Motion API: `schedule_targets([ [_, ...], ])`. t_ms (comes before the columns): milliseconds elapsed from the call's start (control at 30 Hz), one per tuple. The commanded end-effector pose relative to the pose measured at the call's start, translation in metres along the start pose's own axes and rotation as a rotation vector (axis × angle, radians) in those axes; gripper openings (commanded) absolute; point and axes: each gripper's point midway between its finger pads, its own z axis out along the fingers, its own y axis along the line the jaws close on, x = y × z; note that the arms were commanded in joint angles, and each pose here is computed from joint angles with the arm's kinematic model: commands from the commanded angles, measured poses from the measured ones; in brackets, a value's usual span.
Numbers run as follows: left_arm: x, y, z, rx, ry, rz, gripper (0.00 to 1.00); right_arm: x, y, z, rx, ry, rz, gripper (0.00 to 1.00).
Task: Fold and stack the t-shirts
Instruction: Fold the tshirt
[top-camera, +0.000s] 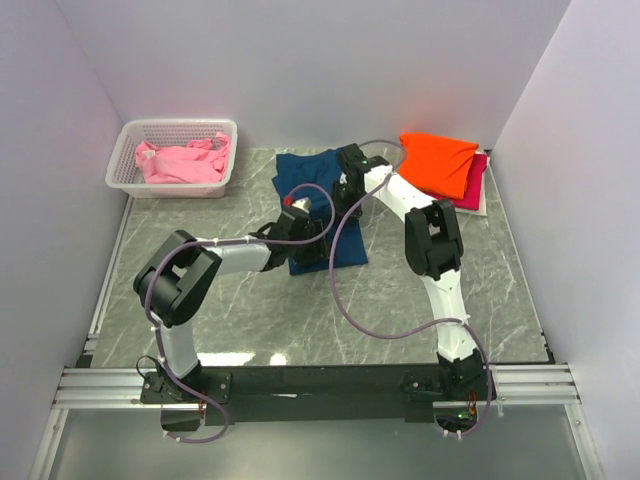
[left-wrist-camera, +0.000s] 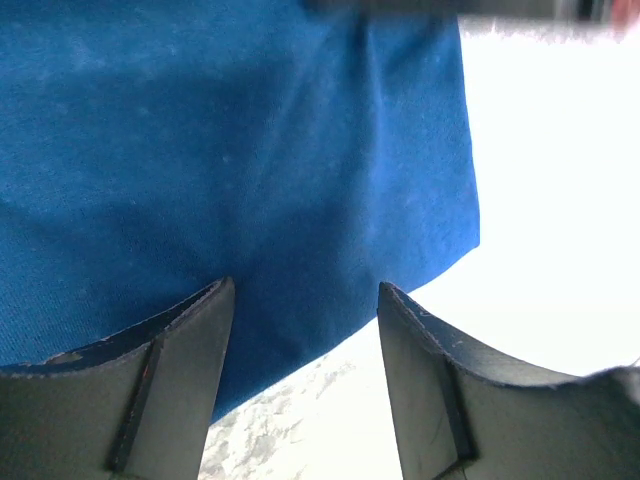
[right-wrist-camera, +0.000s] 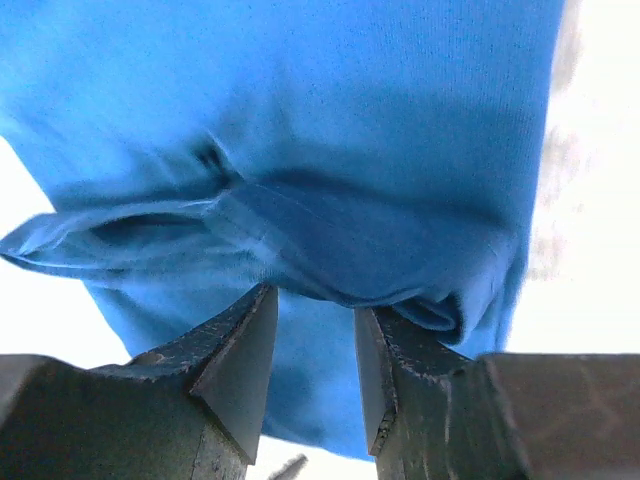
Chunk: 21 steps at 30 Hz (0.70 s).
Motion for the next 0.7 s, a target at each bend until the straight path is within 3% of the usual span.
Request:
schedule_targets([
  [0,0.055,0.038,-0.007,-0.122,0.149,0.047,0.66,-0.038,0.012,-0.008,0.014,-0.117,0.016,0.43],
  [300,0.065,0.044,-0.037,-0.168,0.149,0.073,0.67,-0.085,0.021,-0.039,-0.081,-0.245,0.056,0.44],
  [500,0.035,0.015,-0.058,-0.132,0.082,0.092,0.68,-0.071,0.002,-0.068,-0.07,-0.266,0.027,0.44],
  [667,0.003,-0.008,-0.081,-0.127,-0.004,0.09,0.69,-0.034,-0.025,-0.079,-0.036,-0.226,0.019,0.44],
])
